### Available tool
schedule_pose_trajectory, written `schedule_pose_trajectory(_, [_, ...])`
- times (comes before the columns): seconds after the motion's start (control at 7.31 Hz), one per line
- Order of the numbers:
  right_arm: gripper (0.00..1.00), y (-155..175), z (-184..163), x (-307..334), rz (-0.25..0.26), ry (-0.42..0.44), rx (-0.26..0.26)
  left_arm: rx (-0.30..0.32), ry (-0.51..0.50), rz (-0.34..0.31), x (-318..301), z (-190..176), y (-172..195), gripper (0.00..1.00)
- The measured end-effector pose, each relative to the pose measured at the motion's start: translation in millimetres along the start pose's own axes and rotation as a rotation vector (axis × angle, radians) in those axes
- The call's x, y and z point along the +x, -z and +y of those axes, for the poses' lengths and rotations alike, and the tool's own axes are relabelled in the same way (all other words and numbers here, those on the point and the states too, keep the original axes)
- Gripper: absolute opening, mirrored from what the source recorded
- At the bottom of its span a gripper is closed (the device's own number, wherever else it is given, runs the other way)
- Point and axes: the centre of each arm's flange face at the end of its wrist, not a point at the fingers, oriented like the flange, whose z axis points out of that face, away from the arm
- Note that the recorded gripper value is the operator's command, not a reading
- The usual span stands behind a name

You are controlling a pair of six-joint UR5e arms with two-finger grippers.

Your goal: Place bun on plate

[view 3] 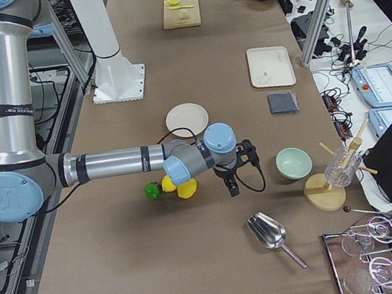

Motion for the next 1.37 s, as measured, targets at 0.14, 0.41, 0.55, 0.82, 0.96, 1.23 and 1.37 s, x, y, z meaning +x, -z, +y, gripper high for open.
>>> schedule_pose_trajectory(0.14, [1.00, -12.6, -3.6, -20.7, -0.034, -0.004, -0.014, 0.006, 0.019, 0.001, 9.1, -3.1, -1.7, 0.98])
schedule_pose_trajectory(0.41, [0.94, -47.1, -9.6, -85.8, -0.104, -0.098, -0.020, 0.008, 0.032, 0.011, 30.8, -5.9, -18.0, 0.98])
schedule_pose_trajectory(0.55, [0.86, -66.7, -11.3, -122.5, -0.128, -0.146, -0.017, 0.015, 0.028, 0.016, 33.5, 2.4, -25.5, 0.98])
schedule_pose_trajectory(0.82, [0.74, -103.6, -14.4, -196.3, -0.147, -0.206, -0.009, 0.031, 0.048, 0.023, 34.0, 14.4, -33.0, 0.98])
schedule_pose_trajectory(0.96, [0.68, -117.9, -10.9, -227.1, -0.152, -0.208, -0.009, 0.027, 0.067, 0.027, 38.8, 14.9, -36.8, 0.98])
schedule_pose_trajectory(1.23, [0.08, -136.9, 1.1, -261.2, -0.151, -0.186, -0.018, 0.026, 0.085, 0.033, 44.7, 14.5, -41.3, 0.98])
schedule_pose_trajectory(1.37, [0.00, -143.3, 6.3, -269.7, -0.148, -0.173, -0.022, 0.027, 0.088, 0.034, 45.4, 14.2, -41.7, 0.98])
